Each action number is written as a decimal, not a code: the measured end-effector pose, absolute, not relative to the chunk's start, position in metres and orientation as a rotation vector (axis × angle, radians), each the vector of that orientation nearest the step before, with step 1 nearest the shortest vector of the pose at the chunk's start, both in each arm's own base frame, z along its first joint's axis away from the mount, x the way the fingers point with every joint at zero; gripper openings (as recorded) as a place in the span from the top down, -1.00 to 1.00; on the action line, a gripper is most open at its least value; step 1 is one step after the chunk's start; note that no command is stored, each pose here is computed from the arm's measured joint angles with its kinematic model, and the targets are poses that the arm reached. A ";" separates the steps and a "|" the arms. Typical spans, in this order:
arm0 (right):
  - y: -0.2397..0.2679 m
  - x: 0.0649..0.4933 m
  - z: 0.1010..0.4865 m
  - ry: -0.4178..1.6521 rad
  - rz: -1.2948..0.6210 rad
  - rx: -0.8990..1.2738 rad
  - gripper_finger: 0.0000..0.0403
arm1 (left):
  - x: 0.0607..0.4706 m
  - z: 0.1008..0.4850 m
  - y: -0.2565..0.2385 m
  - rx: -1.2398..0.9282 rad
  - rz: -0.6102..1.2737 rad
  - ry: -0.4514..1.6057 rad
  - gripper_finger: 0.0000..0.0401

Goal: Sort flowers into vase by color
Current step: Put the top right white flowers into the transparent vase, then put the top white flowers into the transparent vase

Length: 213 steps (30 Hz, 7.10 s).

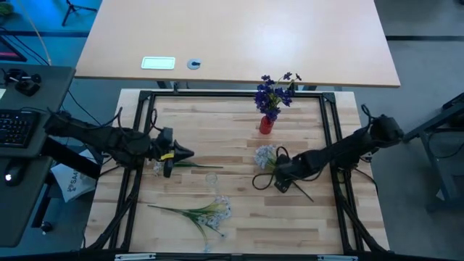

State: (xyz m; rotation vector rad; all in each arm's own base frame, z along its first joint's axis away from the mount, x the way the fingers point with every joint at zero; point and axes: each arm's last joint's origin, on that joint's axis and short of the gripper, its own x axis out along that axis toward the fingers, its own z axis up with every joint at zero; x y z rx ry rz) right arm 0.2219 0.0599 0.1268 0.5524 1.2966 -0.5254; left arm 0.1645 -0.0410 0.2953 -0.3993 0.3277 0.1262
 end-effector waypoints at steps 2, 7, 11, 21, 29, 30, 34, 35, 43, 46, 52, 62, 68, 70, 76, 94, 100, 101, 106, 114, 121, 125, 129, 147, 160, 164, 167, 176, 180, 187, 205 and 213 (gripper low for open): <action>0.063 0.225 0.127 1.313 -0.546 0.513 0.01 | 0.164 0.297 -0.043 -0.415 0.143 0.303 1.00; 0.075 0.234 0.137 1.324 -0.476 0.434 0.83 | 0.166 0.306 -0.045 -0.434 0.150 0.205 1.00; 0.090 0.246 0.166 1.250 -0.290 0.370 0.88 | 0.168 0.317 -0.046 -0.478 0.123 0.089 1.00; 0.112 0.296 0.270 0.556 0.050 0.127 0.98 | 0.165 0.356 -0.041 -0.443 0.137 -0.290 1.00; 0.087 0.344 0.288 0.096 0.154 0.160 0.99 | 0.155 0.379 -0.037 -0.340 0.163 -0.522 1.00; 0.085 0.350 0.287 0.043 0.190 0.172 0.99 | 0.155 0.379 -0.037 -0.335 0.165 -0.526 1.00; 0.081 0.366 0.283 -0.155 0.273 0.221 0.99 | 0.154 0.380 -0.037 -0.341 0.165 -0.536 1.00; 0.080 0.369 0.281 -0.182 0.275 0.234 0.99 | 0.154 0.381 -0.037 -0.355 0.161 -0.544 1.00; 0.071 0.383 0.272 -0.282 0.211 0.174 1.00 | 0.151 0.385 -0.036 -0.346 0.163 -0.593 1.00; 0.063 0.387 0.279 -0.316 0.153 0.132 1.00 | 0.151 0.385 -0.036 -0.330 0.167 -0.590 1.00; 0.055 0.392 0.272 -0.223 0.125 0.096 1.00 | 0.151 0.385 -0.036 -0.320 0.181 -0.589 1.00; 0.055 0.394 0.260 -0.105 0.122 0.087 0.91 | 0.150 0.386 -0.036 -0.322 0.183 -0.592 1.00; 0.060 0.393 0.261 -0.105 0.134 0.106 0.60 | 0.147 0.388 -0.034 -0.323 0.201 -0.615 1.00; 0.063 0.393 0.262 -0.088 0.143 0.120 0.44 | 0.145 0.389 -0.033 -0.310 0.211 -0.621 1.00; 0.069 0.399 0.263 0.058 0.148 0.097 -0.10 | 0.133 0.394 -0.029 -0.292 0.240 -0.650 1.00; 0.045 0.352 0.310 0.585 0.115 -0.069 -0.60 | 0.128 0.380 -0.021 -0.234 0.520 -0.438 0.99; 0.037 0.311 0.322 0.778 0.073 -0.056 -0.60 | 0.132 0.345 -0.026 -0.283 0.643 -0.157 0.82; 0.036 0.303 0.325 0.798 0.057 -0.052 -0.60 | 0.132 0.338 -0.026 -0.303 0.644 -0.120 0.79; 0.030 0.265 0.342 0.867 -0.035 -0.031 -0.60 | 0.136 0.299 -0.032 -0.401 0.560 0.170 0.59; 0.019 0.228 0.366 0.796 -0.266 -0.018 -0.60 | 0.169 0.231 -0.036 -0.326 0.509 0.850 0.32; 0.019 0.229 0.367 0.786 -0.284 -0.020 -0.60 | 0.202 0.189 -0.027 -0.034 0.271 1.197 0.14; 0.019 0.231 0.364 0.791 -0.301 0.016 -0.60 | 0.216 0.170 -0.017 0.053 0.186 1.282 0.11; 0.019 0.232 0.364 0.790 -0.311 0.046 -0.60 | 0.225 0.156 -0.007 0.015 0.096 1.322 0.10; 0.020 0.232 0.363 0.794 -0.305 0.056 -0.60 | 0.235 0.127 -0.001 0.009 -0.008 1.449 0.18; 0.019 0.234 0.365 0.773 -0.307 0.007 -0.60 | 0.195 0.192 0.025 -0.015 0.313 1.401 0.98; 0.020 0.236 0.367 0.741 -0.301 -0.002 -0.60 | 0.181 0.233 0.038 -0.051 0.556 1.185 0.99; 0.020 0.238 0.370 0.706 -0.299 0.008 -0.60 | 0.170 0.260 0.047 -0.078 0.698 1.051 0.99; 0.024 0.263 0.407 0.261 -0.220 0.047 -0.60 | 0.178 0.375 0.054 -0.449 0.514 0.497 1.00; 0.026 0.273 0.421 0.103 -0.176 -0.129 -0.60 | 0.189 0.423 0.052 -0.566 0.331 0.269 1.00; 0.030 0.295 0.417 0.057 -0.255 -0.399 -0.60 | 0.207 0.479 0.055 -0.728 0.217 0.022 1.00; 0.041 0.320 0.416 0.147 -0.559 -1.121 -0.55 | 0.288 0.464 0.047 -1.242 0.022 0.183 1.00; 0.047 0.332 0.402 0.270 -0.588 -1.257 -0.29 | 0.304 0.451 0.036 -1.262 0.009 0.268 1.00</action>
